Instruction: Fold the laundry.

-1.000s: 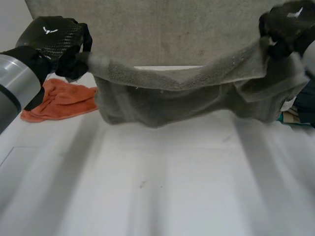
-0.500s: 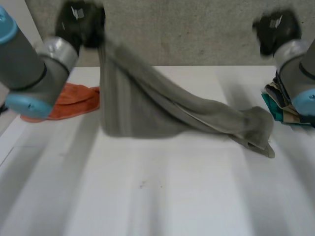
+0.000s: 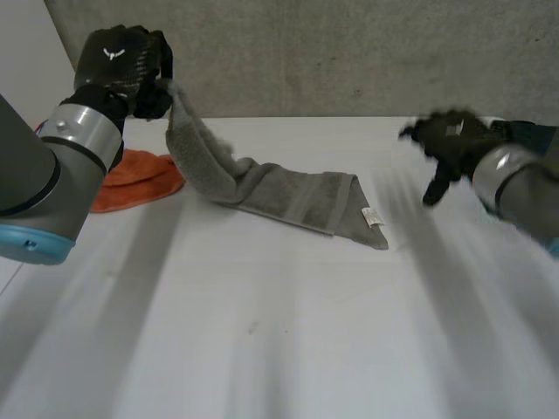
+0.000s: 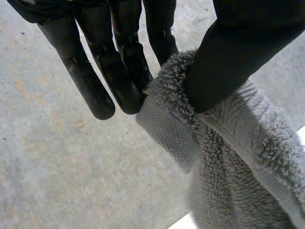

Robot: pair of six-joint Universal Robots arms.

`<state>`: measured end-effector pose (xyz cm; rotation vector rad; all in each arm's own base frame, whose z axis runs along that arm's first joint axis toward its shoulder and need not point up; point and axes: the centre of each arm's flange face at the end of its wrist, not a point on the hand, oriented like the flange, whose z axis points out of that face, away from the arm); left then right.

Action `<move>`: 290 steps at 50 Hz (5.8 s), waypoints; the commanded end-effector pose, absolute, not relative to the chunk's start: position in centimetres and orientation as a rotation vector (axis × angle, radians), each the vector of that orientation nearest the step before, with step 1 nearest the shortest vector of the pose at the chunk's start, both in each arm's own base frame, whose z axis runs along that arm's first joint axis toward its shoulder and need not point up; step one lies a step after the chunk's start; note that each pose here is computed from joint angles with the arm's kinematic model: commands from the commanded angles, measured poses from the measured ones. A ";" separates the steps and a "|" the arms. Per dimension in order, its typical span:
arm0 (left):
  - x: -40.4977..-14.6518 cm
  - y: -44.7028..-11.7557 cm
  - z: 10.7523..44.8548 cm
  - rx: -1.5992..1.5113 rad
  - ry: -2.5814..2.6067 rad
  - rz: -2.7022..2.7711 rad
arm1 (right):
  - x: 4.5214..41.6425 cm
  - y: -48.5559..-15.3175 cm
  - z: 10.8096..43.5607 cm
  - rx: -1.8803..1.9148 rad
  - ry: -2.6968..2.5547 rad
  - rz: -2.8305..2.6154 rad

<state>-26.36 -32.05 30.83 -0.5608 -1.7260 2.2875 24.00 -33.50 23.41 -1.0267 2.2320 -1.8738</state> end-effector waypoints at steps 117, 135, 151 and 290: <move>-26.5 -39.7 18.1 -0.848 -2.028 2.322 | 24.6 -42.1 16.7 -1.078 2.212 -2.286; -18.9 -20.3 17.5 -1.557 -2.658 1.222 | 18.2 -27.0 18.0 -1.728 2.655 -1.273; -20.0 -26.0 18.6 -1.534 -2.493 1.796 | 17.1 -30.7 17.6 -1.571 2.655 -1.653; -22.7 -27.6 25.3 -0.790 -1.983 2.169 | 41.0 -17.5 11.5 -1.988 1.032 -1.895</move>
